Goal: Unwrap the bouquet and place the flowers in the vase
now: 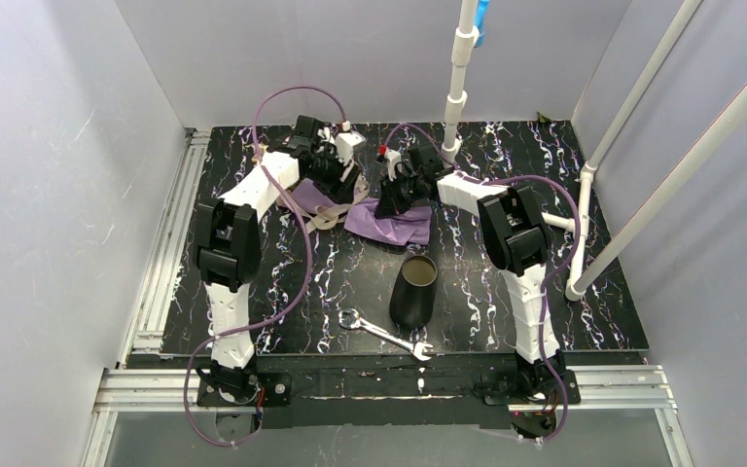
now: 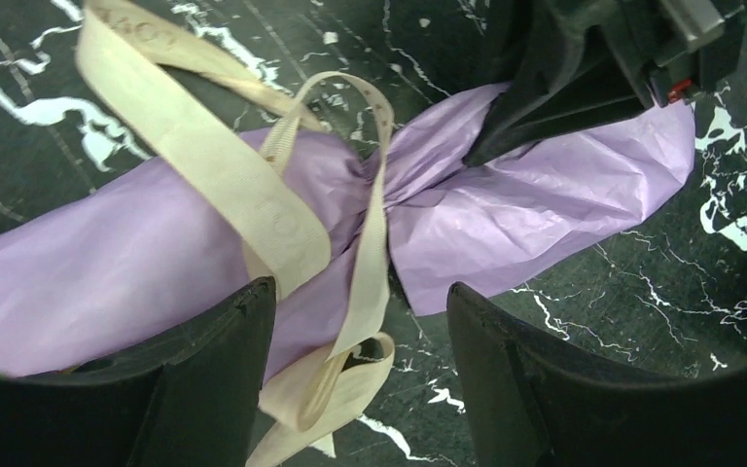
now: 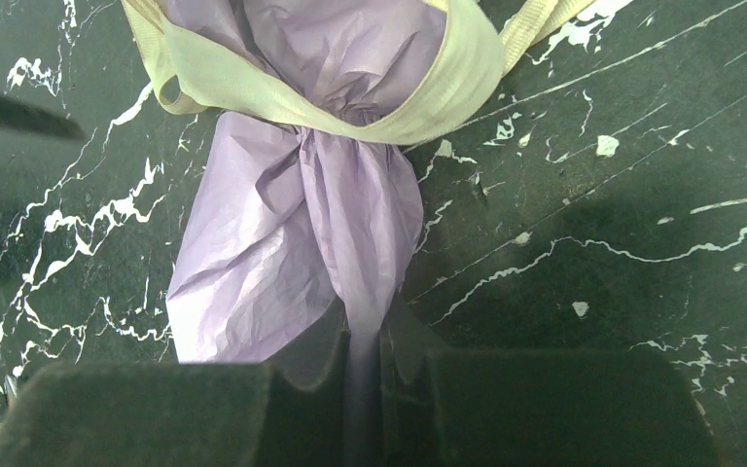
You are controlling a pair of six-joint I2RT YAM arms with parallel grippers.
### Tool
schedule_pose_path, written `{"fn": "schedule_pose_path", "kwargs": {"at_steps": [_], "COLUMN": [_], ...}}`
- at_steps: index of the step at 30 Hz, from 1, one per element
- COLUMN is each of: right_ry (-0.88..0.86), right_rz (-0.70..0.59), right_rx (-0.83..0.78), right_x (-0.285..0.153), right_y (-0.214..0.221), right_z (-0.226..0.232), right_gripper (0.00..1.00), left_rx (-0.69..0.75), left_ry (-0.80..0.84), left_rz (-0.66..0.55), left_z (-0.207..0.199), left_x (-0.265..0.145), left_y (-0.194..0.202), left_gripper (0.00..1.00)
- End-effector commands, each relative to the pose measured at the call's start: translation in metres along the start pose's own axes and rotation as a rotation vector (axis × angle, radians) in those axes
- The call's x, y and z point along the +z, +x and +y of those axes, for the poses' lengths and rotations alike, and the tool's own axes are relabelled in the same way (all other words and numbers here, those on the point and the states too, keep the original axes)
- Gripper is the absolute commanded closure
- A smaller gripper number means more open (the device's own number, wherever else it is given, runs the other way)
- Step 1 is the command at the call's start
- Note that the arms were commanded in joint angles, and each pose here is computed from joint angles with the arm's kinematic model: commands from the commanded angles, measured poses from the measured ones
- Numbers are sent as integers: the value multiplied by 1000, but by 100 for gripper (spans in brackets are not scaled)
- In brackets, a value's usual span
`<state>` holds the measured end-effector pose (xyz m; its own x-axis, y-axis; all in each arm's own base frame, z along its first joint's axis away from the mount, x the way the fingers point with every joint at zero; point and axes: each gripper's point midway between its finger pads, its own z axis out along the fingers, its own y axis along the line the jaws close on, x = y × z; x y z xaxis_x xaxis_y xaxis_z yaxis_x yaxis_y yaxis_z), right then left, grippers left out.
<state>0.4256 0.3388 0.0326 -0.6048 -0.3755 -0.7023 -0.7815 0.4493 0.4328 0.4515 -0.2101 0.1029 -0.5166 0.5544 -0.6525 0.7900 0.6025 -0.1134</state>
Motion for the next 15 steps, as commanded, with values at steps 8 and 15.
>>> {"fn": "schedule_pose_path", "kwargs": {"at_steps": [8, 15], "right_ry": [111, 107], "right_rz": [161, 168], "right_rx": [119, 121], "right_x": [-3, -3], "right_y": [62, 65], "right_z": [-34, -33], "right_gripper": [99, 99], "left_rx": [132, 128], "left_ry": [-69, -167], "left_rz": [62, -235], "left_z": [2, 16], "left_x": [20, -31], "left_y": [-9, -129], "left_gripper": [84, 100]}}
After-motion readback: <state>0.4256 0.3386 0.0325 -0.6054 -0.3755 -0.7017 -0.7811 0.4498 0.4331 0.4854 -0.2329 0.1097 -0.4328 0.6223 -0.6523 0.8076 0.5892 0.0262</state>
